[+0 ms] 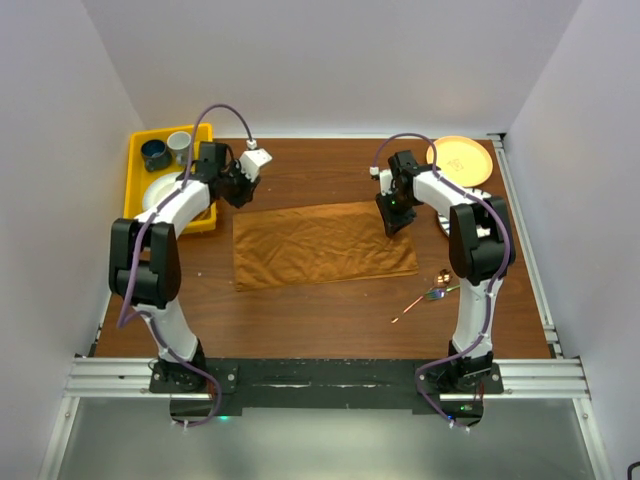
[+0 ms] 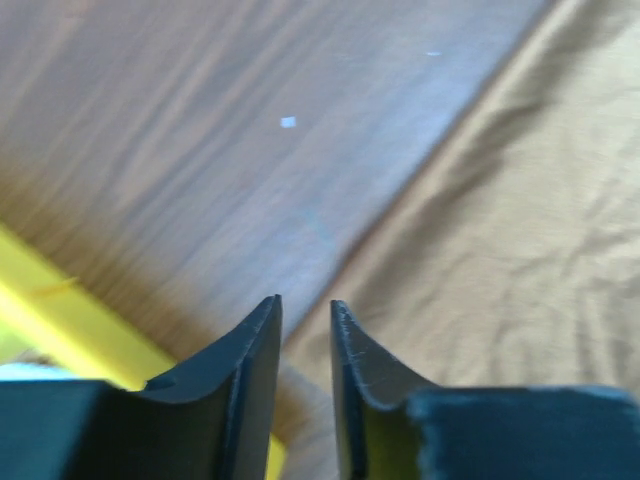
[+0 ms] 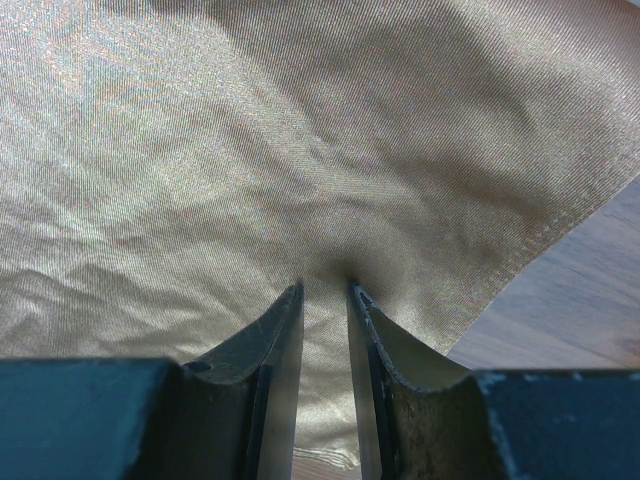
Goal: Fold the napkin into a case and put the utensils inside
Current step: Smooth out the rectangle-folded napkin at the center of the board.
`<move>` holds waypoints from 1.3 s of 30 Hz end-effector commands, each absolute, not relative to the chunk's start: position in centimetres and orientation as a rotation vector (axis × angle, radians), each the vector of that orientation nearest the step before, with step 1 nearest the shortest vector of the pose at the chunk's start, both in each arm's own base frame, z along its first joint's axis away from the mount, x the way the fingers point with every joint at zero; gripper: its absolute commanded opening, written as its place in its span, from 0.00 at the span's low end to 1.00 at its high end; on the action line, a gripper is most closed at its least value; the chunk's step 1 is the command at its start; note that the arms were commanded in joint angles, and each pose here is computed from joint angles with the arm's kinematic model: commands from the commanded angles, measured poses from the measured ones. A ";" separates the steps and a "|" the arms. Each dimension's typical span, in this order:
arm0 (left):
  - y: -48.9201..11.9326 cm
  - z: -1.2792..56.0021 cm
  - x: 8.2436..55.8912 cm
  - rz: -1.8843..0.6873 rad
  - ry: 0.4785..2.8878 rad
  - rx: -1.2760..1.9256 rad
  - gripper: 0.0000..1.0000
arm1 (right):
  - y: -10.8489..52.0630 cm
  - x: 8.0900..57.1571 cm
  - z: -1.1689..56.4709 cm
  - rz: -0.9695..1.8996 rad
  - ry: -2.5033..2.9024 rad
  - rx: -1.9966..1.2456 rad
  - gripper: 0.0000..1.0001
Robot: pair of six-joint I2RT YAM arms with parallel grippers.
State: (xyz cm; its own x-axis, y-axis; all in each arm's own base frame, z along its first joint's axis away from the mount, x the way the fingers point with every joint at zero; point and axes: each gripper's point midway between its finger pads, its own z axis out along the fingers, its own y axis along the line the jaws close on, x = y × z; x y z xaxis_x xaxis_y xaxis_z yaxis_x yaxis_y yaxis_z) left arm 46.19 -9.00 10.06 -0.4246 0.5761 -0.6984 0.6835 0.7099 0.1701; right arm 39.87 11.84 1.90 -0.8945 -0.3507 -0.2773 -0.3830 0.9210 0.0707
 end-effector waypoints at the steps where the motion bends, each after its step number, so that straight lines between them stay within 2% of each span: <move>1: -11.6 9.3 46.1 -0.321 2.136 0.985 0.26 | 11.3 38.9 0.3 0.154 2.872 -0.554 0.29; 19: -7.2 2.6 46.7 -0.096 2.355 0.906 0.20 | 10.9 38.8 -0.1 0.131 2.887 -0.549 0.29; 31: -4.6 3.1 46.8 0.042 2.363 0.928 0.21 | 10.9 38.6 -0.1 0.126 2.887 -0.556 0.29; 39: -3.6 3.5 47.0 0.115 2.380 0.941 0.18 | 11.0 38.8 0.1 0.138 2.881 -0.556 0.30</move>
